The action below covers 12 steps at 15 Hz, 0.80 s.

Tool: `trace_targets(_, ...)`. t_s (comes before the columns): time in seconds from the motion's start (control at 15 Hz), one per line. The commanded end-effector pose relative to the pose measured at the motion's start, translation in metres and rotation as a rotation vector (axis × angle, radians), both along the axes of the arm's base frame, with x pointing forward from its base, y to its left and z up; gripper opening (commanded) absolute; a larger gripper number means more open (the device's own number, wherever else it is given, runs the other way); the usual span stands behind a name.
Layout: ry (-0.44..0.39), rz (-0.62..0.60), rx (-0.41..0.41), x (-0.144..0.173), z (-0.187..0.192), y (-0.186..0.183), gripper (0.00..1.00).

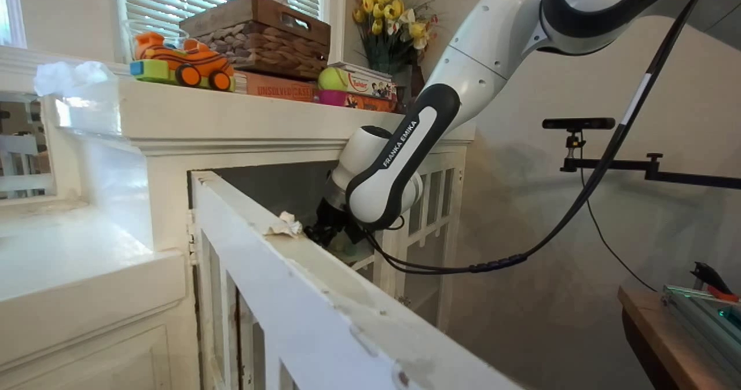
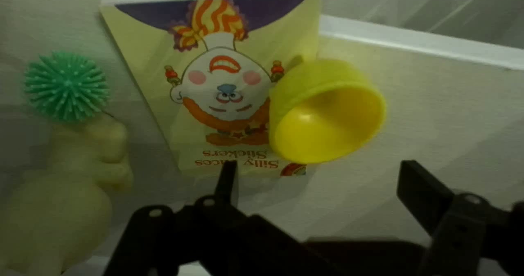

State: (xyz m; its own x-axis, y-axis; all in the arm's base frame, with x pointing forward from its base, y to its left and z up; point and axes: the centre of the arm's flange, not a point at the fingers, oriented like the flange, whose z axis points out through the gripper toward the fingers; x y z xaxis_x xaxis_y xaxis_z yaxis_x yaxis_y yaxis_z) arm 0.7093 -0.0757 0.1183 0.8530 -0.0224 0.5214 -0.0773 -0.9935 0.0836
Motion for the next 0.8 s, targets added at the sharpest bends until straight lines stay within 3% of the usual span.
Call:
trace_targets(0.0,0.007,-0.059,0.003,-0.006,0.008,0.013,1.0)
trace_targets(0.73,0.035,-0.072,0.014,-0.063,0.03,0.038,1.0)
